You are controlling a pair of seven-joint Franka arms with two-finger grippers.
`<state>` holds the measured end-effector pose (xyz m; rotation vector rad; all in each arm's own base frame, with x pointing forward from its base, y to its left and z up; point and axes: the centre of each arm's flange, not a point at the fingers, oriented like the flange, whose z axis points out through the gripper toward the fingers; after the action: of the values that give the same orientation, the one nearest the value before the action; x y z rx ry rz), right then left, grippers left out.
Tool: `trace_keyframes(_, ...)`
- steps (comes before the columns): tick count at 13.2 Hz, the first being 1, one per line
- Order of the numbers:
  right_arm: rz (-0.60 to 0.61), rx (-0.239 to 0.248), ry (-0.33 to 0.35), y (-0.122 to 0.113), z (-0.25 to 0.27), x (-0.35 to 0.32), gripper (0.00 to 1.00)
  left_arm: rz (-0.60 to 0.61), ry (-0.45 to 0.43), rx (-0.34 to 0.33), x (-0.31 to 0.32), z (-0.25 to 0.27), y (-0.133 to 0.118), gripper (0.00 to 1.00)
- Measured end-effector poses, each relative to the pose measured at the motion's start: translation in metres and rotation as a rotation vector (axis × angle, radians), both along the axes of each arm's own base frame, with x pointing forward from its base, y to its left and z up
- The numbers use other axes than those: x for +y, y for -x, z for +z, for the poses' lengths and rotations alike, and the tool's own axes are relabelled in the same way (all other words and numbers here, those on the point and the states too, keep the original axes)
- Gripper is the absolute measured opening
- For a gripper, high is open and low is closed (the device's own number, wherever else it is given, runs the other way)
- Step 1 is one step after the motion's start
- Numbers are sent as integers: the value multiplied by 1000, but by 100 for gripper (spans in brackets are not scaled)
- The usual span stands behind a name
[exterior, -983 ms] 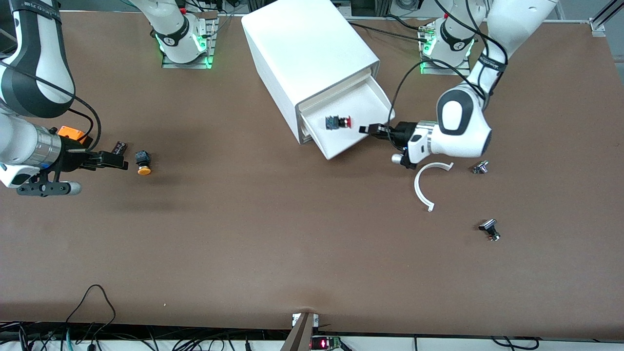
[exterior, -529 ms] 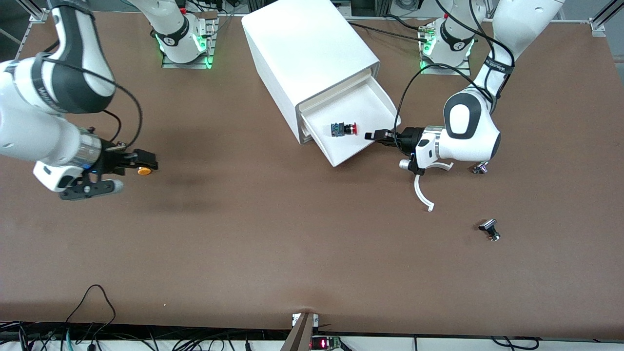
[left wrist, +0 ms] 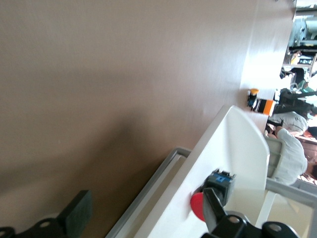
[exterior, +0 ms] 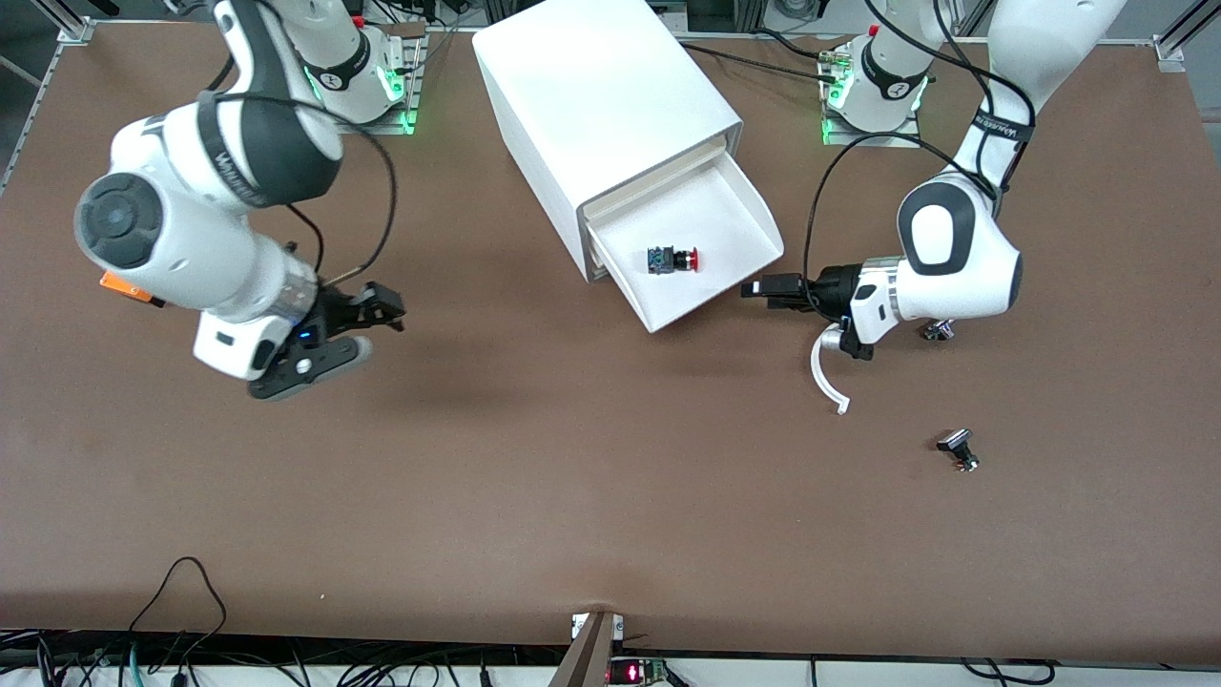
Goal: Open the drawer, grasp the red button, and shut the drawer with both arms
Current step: 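Retract the left gripper while the right gripper reaches into the drawer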
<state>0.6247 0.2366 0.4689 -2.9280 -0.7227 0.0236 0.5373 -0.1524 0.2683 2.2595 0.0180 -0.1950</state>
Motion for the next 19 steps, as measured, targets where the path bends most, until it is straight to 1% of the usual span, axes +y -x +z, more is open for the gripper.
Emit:
trace_keyframes(2, 149, -28, -11, 20, 6, 56, 100, 28, -62, -89, 40, 37, -14, 100)
trace_keyframes(3, 212, -47, -18, 26, 8, 78, 100, 63, -89, -134, 70, 60, -19, 100)
trace_keyframes(5, 348, -78, -31, 25, 10, 104, 100, 114, -118, -197, 109, 98, -21, 100)
trace_keyframes(6, 435, -90, -38, 21, 7, 112, 100, 115, -143, -225, 119, 112, -20, 100)
trace_keyframes(7, 509, -97, -47, 19, 3, 122, 100, 92, -191, -253, 128, 123, -18, 100)
trace_keyframes(9, 614, -99, -58, 26, -6, 146, 100, 9, -311, -304, 144, 148, -14, 100)
trace_keyframes(11, 722, -97, -60, 42, -13, 175, 100, -77, -399, -319, 164, 183, -12, 100)
trace_keyframes(13, 795, -87, -56, 57, -20, 199, 100, -140, -494, -315, 195, 223, -10, 100)
trace_keyframes(14, 846, -78, -57, 60, -24, 205, 100, -170, -551, -312, 208, 239, -9, 100)
trace_keyframes(16, 975, -85, -65, 60, -27, 217, 100, -232, -681, -313, 224, 265, -10, 100)
trace_keyframes(18, 1036, -86, -76, 63, -31, 229, 100, -257, -788, -306, 228, 277, -11, 100)
trace_keyframes(19, 1058, -81, -88, 70, -34, 239, 100, -249, -830, -291, 228, 279, -12, 100)
